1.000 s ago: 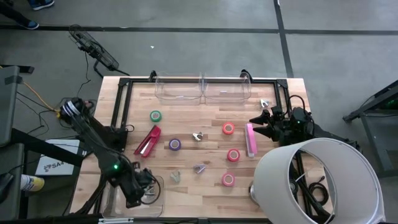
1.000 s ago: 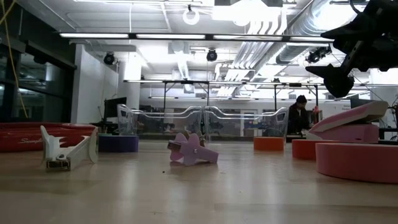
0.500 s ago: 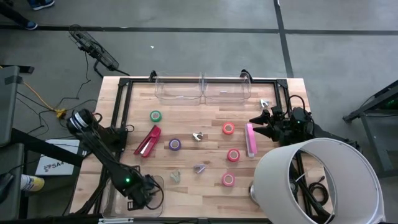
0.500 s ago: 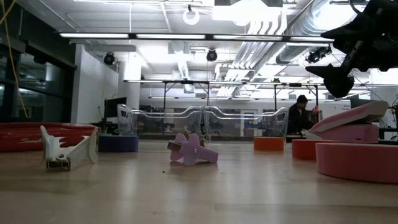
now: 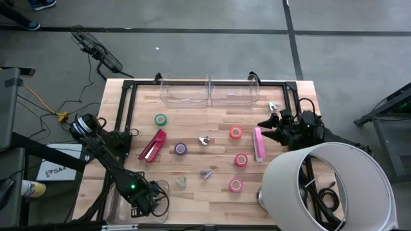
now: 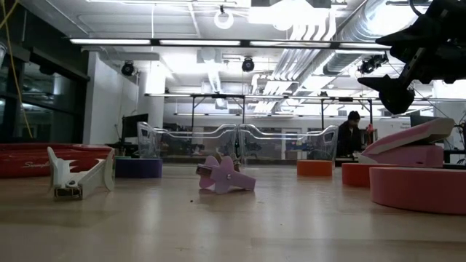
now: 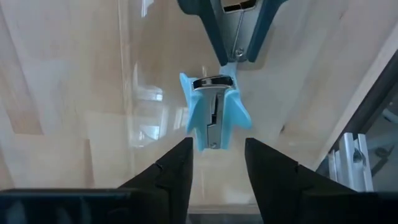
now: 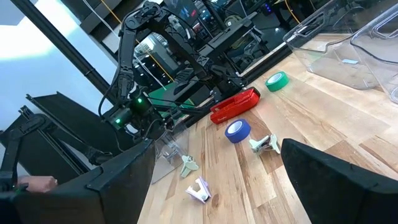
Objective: Pick and place Stapler, Stapler remover, tape
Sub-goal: Put the red stapler into the top left transparent bin
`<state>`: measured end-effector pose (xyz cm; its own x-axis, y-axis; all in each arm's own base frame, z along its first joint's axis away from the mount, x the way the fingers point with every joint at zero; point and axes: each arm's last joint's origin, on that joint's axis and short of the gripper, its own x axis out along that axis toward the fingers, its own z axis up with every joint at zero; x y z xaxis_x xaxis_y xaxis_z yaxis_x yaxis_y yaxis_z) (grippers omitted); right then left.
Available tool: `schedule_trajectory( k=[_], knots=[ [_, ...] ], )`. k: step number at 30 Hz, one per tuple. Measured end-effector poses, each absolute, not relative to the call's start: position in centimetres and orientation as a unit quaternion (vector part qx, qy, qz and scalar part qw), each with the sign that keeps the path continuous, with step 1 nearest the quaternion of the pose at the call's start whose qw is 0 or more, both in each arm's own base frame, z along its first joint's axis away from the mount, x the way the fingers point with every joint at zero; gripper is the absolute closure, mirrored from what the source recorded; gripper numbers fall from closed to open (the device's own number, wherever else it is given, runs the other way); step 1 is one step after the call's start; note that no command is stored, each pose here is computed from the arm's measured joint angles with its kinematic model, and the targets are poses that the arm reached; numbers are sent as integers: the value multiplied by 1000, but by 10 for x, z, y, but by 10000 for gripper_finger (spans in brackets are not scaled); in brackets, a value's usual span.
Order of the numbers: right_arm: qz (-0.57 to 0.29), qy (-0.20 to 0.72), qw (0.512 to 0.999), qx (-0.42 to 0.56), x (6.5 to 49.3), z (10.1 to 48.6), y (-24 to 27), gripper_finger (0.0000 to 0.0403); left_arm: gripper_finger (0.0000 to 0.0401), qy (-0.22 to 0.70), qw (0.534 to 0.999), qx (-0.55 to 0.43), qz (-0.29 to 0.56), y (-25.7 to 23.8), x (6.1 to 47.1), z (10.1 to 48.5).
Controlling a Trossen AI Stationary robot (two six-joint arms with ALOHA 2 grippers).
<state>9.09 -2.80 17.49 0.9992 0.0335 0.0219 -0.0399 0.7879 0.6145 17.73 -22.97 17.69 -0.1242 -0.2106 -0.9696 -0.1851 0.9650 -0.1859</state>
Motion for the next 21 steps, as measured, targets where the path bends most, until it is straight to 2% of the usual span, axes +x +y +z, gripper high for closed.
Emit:
schedule_trajectory(
  k=[7, 12, 15, 21],
  knots=[
    [19, -5, 945, 325, 91, 175, -28, 63, 191, 767, 620, -161, -21, -232, 176, 186],
    [19, -5, 945, 325, 91, 175, -28, 63, 142, 760, 620, -190, -32, -235, 178, 220],
    [19, -5, 946, 325, 91, 175, -28, 63, 131, 737, 645, -203, 1, -232, 178, 250],
    [19, -5, 946, 325, 91, 175, -28, 63, 128, 645, 721, -209, 142, -212, 174, 306]
  ],
)
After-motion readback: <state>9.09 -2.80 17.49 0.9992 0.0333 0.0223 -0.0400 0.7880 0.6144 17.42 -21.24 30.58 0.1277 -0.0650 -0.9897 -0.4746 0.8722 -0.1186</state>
